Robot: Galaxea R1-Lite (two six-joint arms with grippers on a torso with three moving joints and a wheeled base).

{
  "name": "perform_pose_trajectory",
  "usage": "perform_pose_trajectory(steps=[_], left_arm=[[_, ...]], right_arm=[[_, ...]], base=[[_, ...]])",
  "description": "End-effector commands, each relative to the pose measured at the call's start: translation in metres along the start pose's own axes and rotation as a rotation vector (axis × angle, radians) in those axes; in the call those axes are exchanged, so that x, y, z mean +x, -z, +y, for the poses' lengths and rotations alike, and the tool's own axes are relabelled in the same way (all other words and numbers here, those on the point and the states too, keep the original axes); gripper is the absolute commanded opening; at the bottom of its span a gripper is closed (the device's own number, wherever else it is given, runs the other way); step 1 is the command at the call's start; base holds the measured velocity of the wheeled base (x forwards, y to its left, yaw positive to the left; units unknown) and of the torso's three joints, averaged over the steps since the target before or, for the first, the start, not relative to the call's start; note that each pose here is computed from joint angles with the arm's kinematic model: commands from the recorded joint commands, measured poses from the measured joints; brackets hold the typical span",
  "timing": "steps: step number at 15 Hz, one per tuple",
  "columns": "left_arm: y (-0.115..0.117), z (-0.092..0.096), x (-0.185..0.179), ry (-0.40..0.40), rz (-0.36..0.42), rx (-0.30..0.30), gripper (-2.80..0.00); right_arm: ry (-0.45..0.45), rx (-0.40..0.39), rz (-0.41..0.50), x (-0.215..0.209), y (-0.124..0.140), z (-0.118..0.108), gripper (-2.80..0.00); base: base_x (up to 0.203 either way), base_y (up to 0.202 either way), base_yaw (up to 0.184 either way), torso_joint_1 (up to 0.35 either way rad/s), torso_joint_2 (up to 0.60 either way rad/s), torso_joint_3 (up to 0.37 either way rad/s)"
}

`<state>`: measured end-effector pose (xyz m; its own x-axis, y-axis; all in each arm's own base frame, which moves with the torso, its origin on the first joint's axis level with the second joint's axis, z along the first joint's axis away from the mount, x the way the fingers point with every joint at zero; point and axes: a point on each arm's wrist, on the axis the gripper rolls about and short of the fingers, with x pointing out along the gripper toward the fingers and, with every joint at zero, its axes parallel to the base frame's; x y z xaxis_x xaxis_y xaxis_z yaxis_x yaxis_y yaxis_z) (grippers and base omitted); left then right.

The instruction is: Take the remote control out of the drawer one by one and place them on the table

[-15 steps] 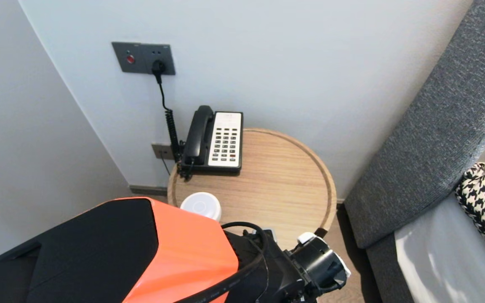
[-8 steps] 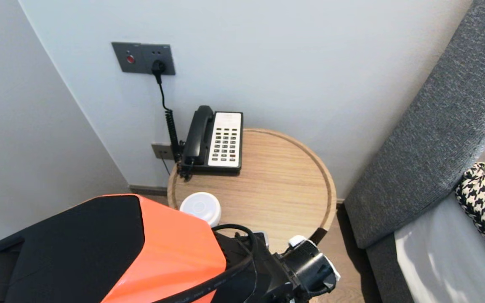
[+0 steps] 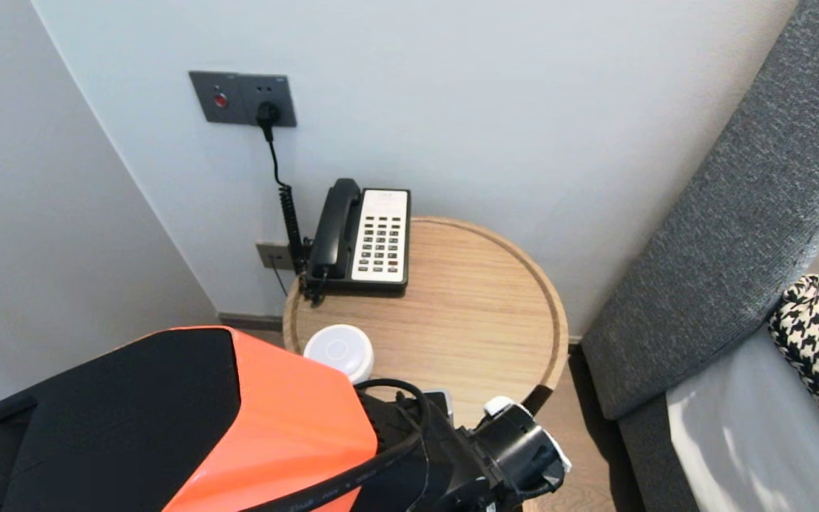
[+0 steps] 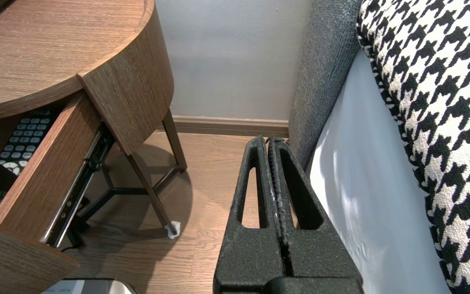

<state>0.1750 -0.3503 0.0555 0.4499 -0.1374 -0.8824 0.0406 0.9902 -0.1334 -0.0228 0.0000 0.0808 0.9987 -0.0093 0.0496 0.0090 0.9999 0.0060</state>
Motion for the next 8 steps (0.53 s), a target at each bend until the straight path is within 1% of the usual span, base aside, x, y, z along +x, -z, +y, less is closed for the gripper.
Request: perform_pose_trajectory(steps=[1, 8], left_arm=[[-0.0023, -0.0029, 0.0005, 0.008, -0.01, -0.007, 0.0], [-0.006, -0.0057, -0.0078, 0.03, -0.028, -0.006, 0.0]], right_arm=[[0.0, 0.0, 0.025, 0.0016, 0.0068, 0.0, -2.8], [0.0, 0.0, 0.025, 0.0016, 0.0068, 0.0, -2.8]], base=[[0.0, 0.0, 0.0, 0.0, 0.0, 0.0], [0.0, 0.0, 0.0, 0.0, 0.0, 0.0]])
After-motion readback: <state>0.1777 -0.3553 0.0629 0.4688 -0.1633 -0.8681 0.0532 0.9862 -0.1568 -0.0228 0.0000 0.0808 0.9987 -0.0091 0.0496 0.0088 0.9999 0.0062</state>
